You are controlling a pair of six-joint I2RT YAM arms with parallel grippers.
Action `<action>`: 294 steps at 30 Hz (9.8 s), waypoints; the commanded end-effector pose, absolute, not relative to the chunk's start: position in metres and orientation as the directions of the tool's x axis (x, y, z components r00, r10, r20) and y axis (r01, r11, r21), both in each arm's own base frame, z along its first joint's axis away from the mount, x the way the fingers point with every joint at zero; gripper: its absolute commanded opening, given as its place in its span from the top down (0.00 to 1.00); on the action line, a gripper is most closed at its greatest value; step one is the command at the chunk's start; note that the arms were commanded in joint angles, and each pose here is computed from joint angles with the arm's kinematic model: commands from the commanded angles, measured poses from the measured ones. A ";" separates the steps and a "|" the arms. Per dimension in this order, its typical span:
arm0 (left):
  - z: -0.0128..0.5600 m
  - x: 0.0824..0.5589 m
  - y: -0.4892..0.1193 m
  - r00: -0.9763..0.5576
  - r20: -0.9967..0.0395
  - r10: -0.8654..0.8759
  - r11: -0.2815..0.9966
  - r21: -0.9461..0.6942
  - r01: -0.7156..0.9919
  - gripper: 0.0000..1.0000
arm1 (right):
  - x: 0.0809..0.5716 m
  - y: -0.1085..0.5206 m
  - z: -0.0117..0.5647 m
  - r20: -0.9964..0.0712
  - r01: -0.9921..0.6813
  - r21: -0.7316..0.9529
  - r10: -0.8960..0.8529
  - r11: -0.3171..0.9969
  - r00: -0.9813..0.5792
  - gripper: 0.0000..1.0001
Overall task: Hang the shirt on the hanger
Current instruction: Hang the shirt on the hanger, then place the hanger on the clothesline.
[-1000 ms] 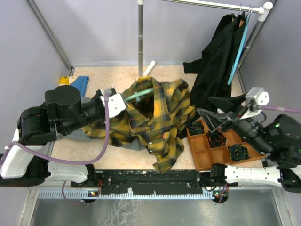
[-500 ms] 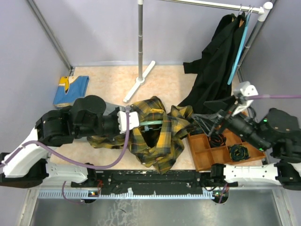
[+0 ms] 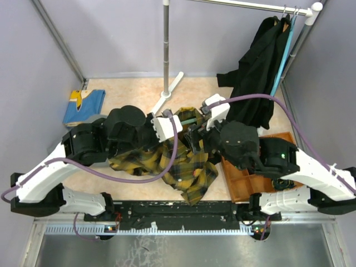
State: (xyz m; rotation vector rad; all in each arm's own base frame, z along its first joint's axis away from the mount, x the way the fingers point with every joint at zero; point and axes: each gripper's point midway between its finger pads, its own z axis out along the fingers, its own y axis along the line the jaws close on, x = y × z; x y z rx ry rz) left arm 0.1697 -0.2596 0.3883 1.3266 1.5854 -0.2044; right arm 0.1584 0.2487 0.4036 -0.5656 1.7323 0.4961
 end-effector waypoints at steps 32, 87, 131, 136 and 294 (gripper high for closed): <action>0.479 0.175 -0.232 0.239 -0.857 0.456 0.523 0.476 0.707 1.00 | 0.127 0.255 0.463 -0.999 -0.800 0.051 0.033 0.598 -0.039 0.49; 0.446 0.100 -0.257 0.233 -0.920 0.315 0.197 0.304 0.932 0.44 | 0.077 0.220 0.392 -0.969 -0.935 -0.077 -0.247 0.347 -0.011 1.00; 0.421 0.081 -0.290 0.318 -0.907 0.274 0.006 0.333 0.943 0.34 | 0.044 0.186 0.442 -0.997 -0.974 -0.076 -0.003 0.213 0.078 1.00; 0.416 0.082 -0.289 0.317 -0.902 0.292 0.005 0.333 0.943 0.51 | 0.042 0.188 0.440 -0.997 -0.977 -0.080 -0.023 0.199 0.077 1.00; 0.463 0.109 -0.264 0.322 -0.922 0.214 0.251 0.370 0.894 0.09 | 0.092 0.226 0.559 -0.929 -0.891 -0.075 0.293 0.448 0.225 1.00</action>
